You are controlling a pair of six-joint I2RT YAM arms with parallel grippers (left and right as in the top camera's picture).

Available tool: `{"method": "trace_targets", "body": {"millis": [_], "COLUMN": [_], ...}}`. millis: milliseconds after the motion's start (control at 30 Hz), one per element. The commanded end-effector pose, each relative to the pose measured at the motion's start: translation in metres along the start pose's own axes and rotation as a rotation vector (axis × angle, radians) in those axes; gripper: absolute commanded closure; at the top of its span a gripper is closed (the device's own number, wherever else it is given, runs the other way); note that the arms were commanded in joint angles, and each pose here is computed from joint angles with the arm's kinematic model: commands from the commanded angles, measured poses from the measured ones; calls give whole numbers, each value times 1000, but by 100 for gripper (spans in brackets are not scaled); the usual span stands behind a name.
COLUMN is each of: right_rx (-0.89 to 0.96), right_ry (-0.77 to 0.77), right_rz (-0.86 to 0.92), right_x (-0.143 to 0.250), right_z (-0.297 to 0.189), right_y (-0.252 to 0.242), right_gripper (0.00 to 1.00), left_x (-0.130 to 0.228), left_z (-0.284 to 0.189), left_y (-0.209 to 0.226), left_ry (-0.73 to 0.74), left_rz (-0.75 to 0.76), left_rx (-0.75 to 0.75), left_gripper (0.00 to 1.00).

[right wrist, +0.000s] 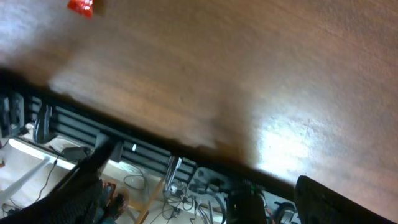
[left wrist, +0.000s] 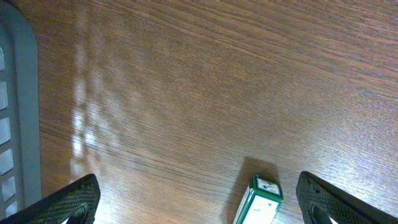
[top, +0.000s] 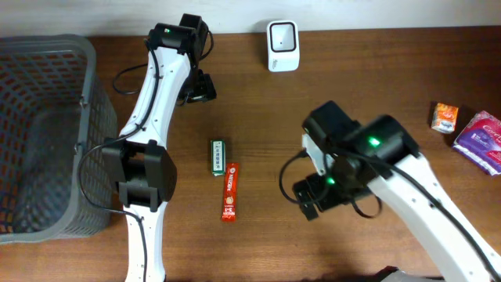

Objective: Scan the item barcode

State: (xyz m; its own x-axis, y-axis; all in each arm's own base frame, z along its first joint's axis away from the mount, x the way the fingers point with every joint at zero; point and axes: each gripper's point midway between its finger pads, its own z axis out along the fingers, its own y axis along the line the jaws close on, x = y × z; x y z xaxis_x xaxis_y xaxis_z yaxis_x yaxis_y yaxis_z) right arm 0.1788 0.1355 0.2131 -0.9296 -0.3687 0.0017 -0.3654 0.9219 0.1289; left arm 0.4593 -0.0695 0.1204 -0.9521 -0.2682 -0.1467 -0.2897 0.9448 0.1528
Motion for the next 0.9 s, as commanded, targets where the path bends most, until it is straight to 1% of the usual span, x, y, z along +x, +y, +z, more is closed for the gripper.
{"method": "trace_targets", "body": {"millis": [0,100,167,333,600,633,667,700,767,833,867], "right_rx": [-25,-16,-19,-12,9,43,12,-30,-41,-69,-72], "right_ry": [-90,-187,-200,-164,-41,-80,-137,-147,-247,-363,-409], "right_rz": [-25,-35,-36,-32,-17,-23,-15,-21,-32,-43,12], "right_x": [31,49,51,46,32,17,-3,-12,-47,-76,-85], "right_z": [-15,-27,-29,-23,-2,0,2,4,6,-3,-11], "right_y": [-1,-7,-7,-7,-7,-12,-5,3,8,15,11], "right_gripper": [1,1,1,1,1,1,1,1,1,1,1], "left_x": [-6,-6,-6,-6,-5,-4,5,11,28,39,40], "left_z": [1,1,1,1,1,1,1,1,-1,-6,-11], "left_y": [-2,-2,-2,-2,-1,-1,4,7,8,15,14], "left_ry": [-18,-18,-18,-17,-14,-8,27,52,128,171,166], "left_rz": [-17,-17,-17,-17,-16,-14,-6,3,90,101,136], "left_rx": [20,19,19,19,17,14,-6,-15,0,-18,1], "left_gripper": [1,1,1,1,1,1,1,1,0,1,1]}}
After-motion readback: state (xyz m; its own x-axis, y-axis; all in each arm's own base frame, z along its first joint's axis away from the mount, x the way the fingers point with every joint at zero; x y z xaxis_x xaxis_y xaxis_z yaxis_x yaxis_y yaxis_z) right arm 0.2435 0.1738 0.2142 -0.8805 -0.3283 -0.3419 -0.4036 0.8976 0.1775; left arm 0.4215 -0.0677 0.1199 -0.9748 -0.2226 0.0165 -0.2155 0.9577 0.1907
